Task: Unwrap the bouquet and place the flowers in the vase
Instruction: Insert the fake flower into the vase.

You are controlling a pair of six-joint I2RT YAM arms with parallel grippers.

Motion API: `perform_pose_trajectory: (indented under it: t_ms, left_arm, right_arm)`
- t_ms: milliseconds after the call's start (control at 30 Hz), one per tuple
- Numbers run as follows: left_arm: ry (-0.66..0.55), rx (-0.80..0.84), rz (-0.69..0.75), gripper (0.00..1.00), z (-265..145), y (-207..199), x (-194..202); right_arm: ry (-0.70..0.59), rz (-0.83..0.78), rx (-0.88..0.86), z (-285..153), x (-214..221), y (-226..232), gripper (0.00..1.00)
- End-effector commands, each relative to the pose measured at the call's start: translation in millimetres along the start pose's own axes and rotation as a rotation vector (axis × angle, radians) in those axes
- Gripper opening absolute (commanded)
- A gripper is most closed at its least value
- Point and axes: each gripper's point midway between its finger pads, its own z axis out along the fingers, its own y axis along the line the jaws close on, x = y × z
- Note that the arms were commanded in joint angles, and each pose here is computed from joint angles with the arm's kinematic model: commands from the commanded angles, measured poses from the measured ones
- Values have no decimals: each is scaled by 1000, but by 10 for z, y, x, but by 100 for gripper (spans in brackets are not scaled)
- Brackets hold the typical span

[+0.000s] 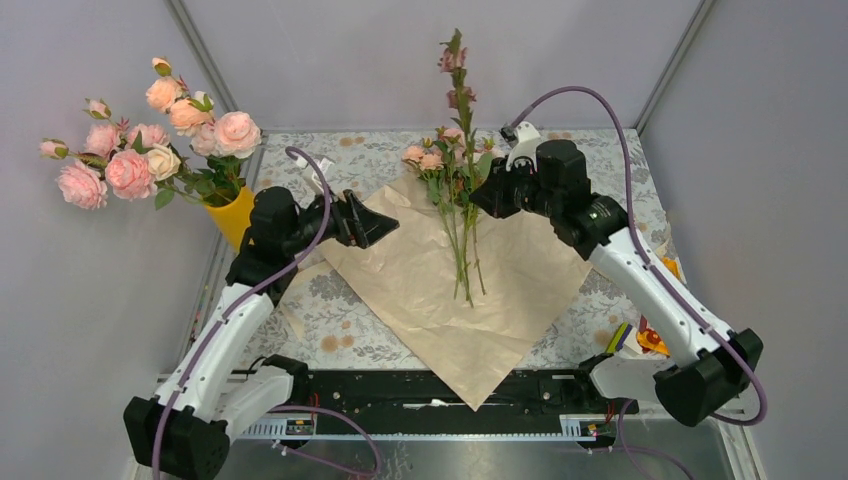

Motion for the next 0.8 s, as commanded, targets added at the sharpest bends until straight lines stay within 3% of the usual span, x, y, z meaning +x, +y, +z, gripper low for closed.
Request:
perform_pose_trajectory:
  t_ms: [0,200,433,633,767]
  left_arm:
    - [-203,342,107,90,-140,-1108,-611]
    - [-225,522,42,91,-167,-1629,-742]
    - [-234,631,-19,89,-161,-1845,-780]
    - [-247,635,-39,64,-144,-1862,-806]
    - [-252,629,-49,55,-126,-1837,-798]
  right_arm:
    - [-10,-36,-303,-316,-29,750,0]
    - [33,-45,-573,-700,57,1418,0]
    - [67,-68,-683,-858,117,1702,0]
    - [96,-69,-724,-883,155,1781,0]
    - [100,-70,-721,-894,168,1780,0]
